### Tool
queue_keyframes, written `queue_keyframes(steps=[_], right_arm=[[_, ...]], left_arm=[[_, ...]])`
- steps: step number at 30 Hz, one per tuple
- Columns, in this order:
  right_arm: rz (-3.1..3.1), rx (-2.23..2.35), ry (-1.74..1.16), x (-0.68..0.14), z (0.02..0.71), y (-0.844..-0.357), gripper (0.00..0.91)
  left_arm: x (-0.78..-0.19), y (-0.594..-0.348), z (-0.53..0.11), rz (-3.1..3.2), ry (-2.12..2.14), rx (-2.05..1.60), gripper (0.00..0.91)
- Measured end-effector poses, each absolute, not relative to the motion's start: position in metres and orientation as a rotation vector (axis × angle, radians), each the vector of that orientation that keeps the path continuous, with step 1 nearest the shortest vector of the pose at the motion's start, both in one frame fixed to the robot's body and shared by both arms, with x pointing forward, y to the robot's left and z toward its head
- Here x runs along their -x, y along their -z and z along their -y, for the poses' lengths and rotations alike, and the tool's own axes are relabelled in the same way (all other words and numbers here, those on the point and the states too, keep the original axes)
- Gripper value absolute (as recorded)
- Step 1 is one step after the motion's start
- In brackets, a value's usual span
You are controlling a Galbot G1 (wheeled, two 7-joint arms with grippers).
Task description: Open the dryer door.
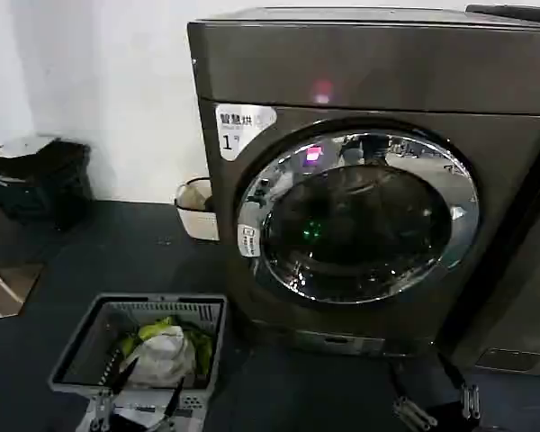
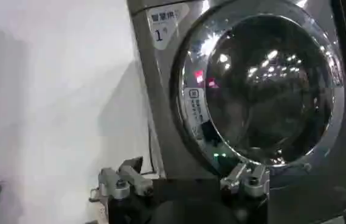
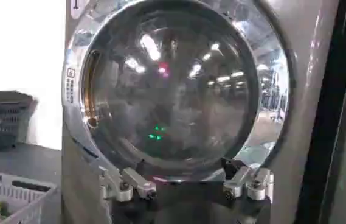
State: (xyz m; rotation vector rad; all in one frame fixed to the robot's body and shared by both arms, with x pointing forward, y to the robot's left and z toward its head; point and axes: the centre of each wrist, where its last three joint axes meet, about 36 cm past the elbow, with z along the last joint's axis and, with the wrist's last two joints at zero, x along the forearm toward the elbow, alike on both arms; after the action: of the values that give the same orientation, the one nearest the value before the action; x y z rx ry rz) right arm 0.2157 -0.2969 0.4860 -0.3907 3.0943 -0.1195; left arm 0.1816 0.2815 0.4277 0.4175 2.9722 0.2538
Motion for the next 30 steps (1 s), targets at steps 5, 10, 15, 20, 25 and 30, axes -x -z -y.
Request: queue_keyframes(steps=[5,10,15,20,25,30], right_arm=[[-3.027,0.561,0.148,-0.244,0.302,-0.494,0.907],[-2.979,0.71,0.168,-0.273,0.301,-0.495,0.907],[-2.915,0.83,0.207,-0.304,0.298,-0.496,0.907],[-2.863,0.936,0.232,-0.341,0.293,-0.493,0.907],[-2.831,1.049,0.207,-0.375,0.284,-0.487,0.907],[-2.792,1.137,0.18,-0.406,0.27,-0.486,0.907]], left_arm=[[-0.184,-0.426,-0.282,-2.974,-0.239,-0.425,0.907],[-0.182,-0.424,-0.277,-2.978,-0.215,-0.454,0.907],[-0.182,-0.422,-0.276,-2.979,-0.21,-0.469,0.907],[-0.182,-0.422,-0.28,-2.98,-0.206,-0.475,0.907],[-0.183,-0.425,-0.283,-2.974,-0.198,-0.458,0.907],[-0.183,-0.423,-0.284,-2.982,-0.188,-0.451,0.907]])
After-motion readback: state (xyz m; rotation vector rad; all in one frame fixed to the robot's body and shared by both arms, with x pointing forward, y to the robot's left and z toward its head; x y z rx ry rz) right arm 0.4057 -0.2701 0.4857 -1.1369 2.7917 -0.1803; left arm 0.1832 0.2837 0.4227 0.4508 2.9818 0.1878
